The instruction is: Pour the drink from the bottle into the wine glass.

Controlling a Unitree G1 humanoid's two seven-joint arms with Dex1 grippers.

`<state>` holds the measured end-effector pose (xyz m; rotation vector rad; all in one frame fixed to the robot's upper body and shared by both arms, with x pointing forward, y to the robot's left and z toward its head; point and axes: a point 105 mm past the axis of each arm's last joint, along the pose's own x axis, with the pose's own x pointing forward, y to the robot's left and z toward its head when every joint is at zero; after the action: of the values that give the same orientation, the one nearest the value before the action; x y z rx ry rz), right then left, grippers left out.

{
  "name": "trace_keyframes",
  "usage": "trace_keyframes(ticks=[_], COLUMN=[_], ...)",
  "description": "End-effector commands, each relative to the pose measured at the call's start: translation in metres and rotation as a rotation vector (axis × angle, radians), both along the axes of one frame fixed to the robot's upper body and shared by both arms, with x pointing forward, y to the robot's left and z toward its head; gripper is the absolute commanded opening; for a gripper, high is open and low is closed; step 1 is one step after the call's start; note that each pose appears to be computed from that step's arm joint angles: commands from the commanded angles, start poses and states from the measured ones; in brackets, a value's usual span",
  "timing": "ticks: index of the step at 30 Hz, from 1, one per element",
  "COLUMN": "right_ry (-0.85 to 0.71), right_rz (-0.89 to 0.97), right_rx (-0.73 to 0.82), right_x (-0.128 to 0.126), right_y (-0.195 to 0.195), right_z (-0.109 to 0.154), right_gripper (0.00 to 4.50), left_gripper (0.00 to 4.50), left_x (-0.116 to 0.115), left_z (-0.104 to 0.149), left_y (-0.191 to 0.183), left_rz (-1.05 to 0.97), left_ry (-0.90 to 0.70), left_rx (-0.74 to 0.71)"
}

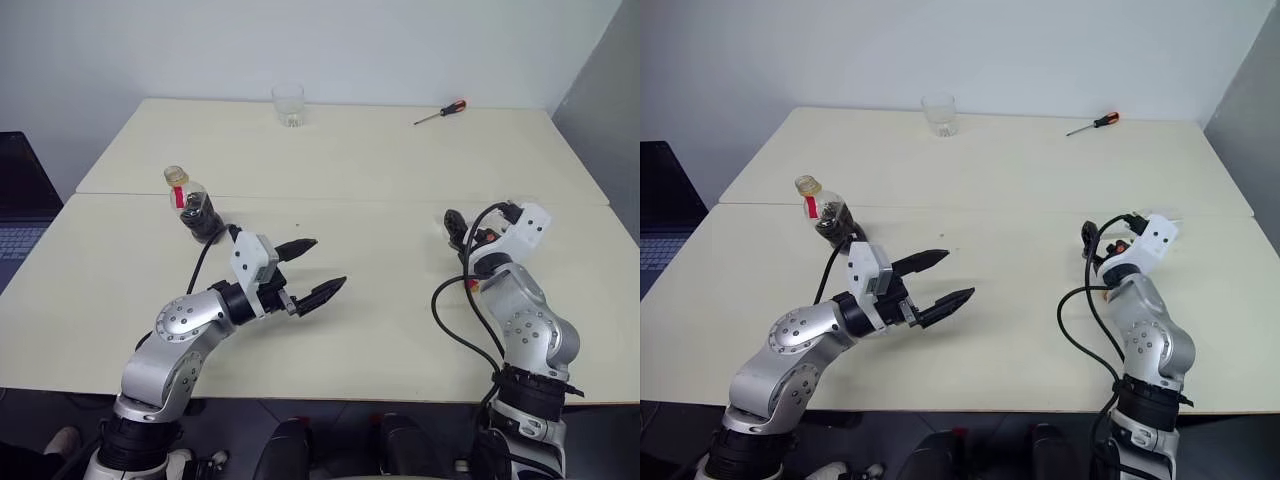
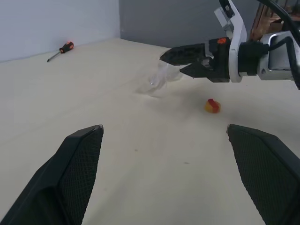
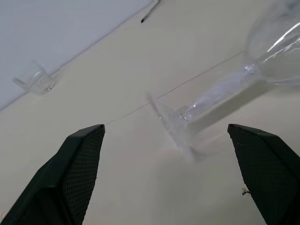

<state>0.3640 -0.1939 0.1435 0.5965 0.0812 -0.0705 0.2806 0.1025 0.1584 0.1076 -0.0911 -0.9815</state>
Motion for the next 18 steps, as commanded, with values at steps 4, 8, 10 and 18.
trace_keyframes(ticks=[4,8,10,18], right_ry=[-0.02,-0.015,-0.018,-0.039], right_rz=[-0.059,-0.071,-0.087,-0.11], right_rx=[0.115,0.171,0.21,0.267], right_x=[0.01,0.021,0.028,0.049], right_y=[-0.016,-0.015,-0.016,-0.019], right_z=[0.003,-0.003,-0.005,0.0], right_gripper=[4.5,4.5,4.5,4.5], left_gripper=[4.48,4.48,4.48,4.48], left_x=[0.0,0.001,0.002,0.002], left_z=[0.01,0.009,0.008,0.008], left_y=[-0.002,-0.002,-0.002,-0.001], left_rz=[0.015,0.018,0.025,0.029], left_ry=[-0.051,-0.052,-0.046,-0.036], left_rx=[-0.024,-0.025,-0.03,-0.037])
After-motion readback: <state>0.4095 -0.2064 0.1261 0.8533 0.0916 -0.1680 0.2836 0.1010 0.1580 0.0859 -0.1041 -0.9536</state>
